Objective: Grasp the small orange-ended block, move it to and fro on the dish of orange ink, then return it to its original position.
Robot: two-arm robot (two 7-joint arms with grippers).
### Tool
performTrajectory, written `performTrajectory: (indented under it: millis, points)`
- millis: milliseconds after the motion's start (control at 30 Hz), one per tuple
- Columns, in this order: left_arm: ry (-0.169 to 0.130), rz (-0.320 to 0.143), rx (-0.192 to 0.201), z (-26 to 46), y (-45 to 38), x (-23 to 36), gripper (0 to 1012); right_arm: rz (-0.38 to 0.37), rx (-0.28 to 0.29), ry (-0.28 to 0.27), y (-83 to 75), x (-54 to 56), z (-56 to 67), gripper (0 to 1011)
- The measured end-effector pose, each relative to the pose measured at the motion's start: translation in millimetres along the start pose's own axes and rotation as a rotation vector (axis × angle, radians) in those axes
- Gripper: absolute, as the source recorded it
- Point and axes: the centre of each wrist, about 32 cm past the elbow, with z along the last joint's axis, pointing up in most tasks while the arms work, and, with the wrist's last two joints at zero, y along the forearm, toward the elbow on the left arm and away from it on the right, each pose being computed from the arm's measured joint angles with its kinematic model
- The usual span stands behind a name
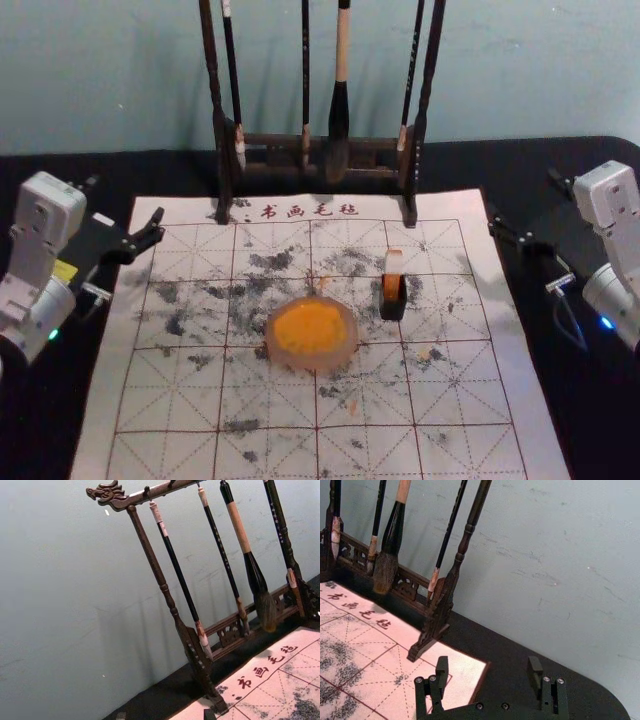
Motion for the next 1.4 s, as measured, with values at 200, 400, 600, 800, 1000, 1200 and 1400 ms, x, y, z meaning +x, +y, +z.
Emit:
performTrajectory:
  millis: [200, 400, 600, 800, 1000, 1200, 1400]
  points:
    - [0.000, 0.000, 0.000, 0.0, 0.0, 0.0, 1001, 0.000, 0.000, 0.000, 0.0, 0.0, 0.0, 1002]
    - [0.000, 0.000, 0.000, 0.0, 0.0, 0.0, 1001, 0.000, 0.000, 0.000, 0.0, 0.0, 0.0, 1002]
    - [0.000, 0.000, 0.000, 0.0, 0.0, -0.1, 1001, 0.000, 0.000, 0.000, 0.0, 0.0, 0.0, 1002]
    - [0.000, 0.000, 0.000, 0.0, 0.0, 0.0, 1001, 0.000, 0.000, 0.000, 0.0, 0.0, 0.0, 1002]
    - [0.000, 0.000, 0.000, 0.0, 0.0, 0.0, 1001, 0.000, 0.000, 0.000, 0.0, 0.0, 0.0, 1002]
    - [0.000, 0.000, 0.000, 0.0, 0.0, 0.0, 1001, 0.000, 0.000, 0.000, 0.0, 0.0, 0.0, 1002]
    - [0.000, 0.000, 0.000, 0.0, 0.0, 0.0, 1001, 0.001, 0.000, 0.000, -0.1, 0.1, 0.0, 1003]
